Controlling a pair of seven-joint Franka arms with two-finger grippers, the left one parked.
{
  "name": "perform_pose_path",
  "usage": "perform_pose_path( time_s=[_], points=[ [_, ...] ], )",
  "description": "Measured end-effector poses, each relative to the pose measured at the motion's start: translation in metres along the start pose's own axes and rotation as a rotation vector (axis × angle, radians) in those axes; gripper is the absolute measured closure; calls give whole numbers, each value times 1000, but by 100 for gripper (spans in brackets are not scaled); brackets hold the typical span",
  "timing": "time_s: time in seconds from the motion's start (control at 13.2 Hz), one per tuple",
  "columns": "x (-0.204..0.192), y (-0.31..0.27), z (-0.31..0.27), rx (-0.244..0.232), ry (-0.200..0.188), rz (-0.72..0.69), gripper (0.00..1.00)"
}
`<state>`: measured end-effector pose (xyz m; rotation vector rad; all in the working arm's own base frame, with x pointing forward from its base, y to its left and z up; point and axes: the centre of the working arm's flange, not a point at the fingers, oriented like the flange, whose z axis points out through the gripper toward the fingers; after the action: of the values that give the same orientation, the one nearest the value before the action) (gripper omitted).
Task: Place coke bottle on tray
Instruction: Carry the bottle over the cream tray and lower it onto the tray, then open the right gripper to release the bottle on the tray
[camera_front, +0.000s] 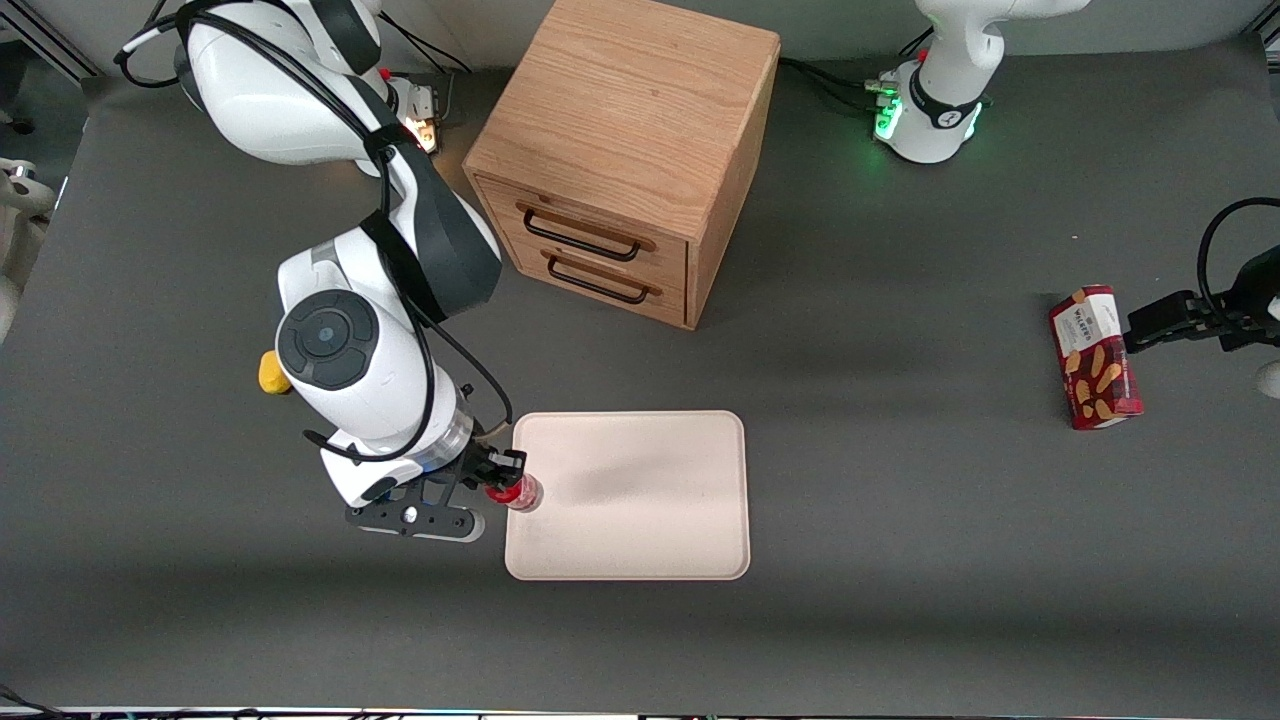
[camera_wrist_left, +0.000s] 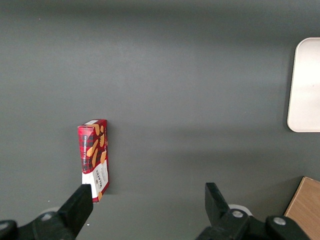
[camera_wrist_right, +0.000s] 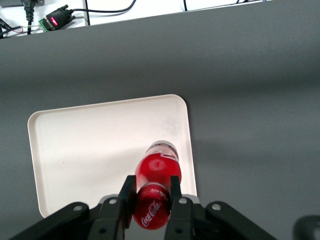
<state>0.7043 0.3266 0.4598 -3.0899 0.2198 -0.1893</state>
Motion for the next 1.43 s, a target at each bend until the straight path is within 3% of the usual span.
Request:
perform_pose_path(
  time_s=[0.53, 1.13, 1.28, 1.43],
  points=[
    [0, -1, 72, -25, -35, 4, 69],
    [1, 7, 118, -30, -16, 20, 69],
    [1, 7, 116, -24, -7, 63, 54],
    [2, 6, 114, -18, 1, 76, 32]
  ],
)
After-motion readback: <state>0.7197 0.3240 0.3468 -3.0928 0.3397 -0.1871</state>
